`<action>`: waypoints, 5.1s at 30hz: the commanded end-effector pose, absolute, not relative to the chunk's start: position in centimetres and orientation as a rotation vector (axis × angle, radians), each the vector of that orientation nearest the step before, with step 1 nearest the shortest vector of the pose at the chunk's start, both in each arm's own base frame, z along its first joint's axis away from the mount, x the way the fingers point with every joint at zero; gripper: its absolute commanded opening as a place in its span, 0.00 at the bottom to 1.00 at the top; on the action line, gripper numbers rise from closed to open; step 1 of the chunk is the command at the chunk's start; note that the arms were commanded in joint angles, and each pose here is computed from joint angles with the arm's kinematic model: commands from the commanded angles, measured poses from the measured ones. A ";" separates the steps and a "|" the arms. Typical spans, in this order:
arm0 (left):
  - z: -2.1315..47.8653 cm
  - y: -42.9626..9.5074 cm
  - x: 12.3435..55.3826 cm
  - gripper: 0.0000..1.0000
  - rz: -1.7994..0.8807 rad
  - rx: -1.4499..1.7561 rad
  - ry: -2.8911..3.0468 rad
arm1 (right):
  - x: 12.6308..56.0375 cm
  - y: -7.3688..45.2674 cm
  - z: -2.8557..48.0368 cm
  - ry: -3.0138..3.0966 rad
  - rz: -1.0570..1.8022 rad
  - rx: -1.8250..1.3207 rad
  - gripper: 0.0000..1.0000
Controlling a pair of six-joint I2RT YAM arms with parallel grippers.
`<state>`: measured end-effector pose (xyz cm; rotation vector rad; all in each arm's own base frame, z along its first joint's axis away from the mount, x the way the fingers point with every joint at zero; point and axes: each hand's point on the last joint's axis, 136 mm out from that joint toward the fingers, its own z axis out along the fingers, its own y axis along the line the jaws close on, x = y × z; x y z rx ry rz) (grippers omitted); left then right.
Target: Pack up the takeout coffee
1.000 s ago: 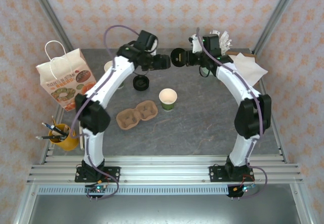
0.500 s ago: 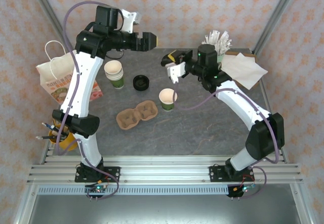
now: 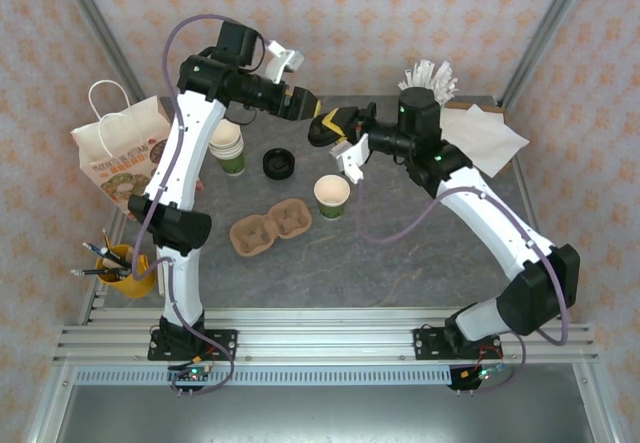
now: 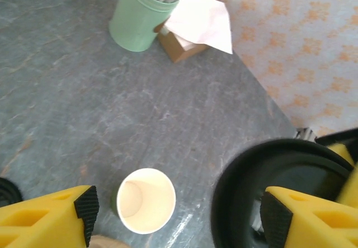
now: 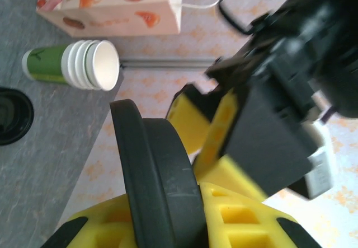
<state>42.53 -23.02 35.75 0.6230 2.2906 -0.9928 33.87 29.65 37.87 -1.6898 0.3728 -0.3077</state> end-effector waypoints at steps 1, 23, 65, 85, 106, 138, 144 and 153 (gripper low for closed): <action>36.7 -23.2 40.2 0.75 -1.093 0.679 2.289 | 32.1 30.2 39.2 0.328 -0.230 -1.650 0.00; 35.1 -23.1 36.3 0.56 -1.275 0.797 2.319 | 31.6 30.3 37.7 0.263 -0.229 -1.791 0.00; 33.2 -24.5 35.4 0.21 -1.448 0.845 2.343 | 31.7 32.0 38.4 0.239 -0.232 -1.768 0.00; 30.5 -20.0 42.6 0.00 -0.782 0.334 2.466 | 35.5 25.2 36.3 1.480 0.147 -1.180 0.99; 18.1 -26.1 39.1 0.00 -0.161 -0.055 2.770 | 38.7 14.9 18.2 2.571 0.894 0.484 0.99; 16.5 -26.2 39.2 0.00 -0.229 -0.063 2.754 | 34.8 22.2 12.9 2.758 1.239 -0.035 0.79; 16.3 -25.7 39.0 0.00 -0.211 -0.059 2.769 | 35.3 21.9 13.0 2.754 1.198 -0.021 0.79; 15.5 -25.8 38.2 0.00 -0.222 -0.026 2.809 | 35.4 22.1 12.7 2.765 1.187 -0.033 0.72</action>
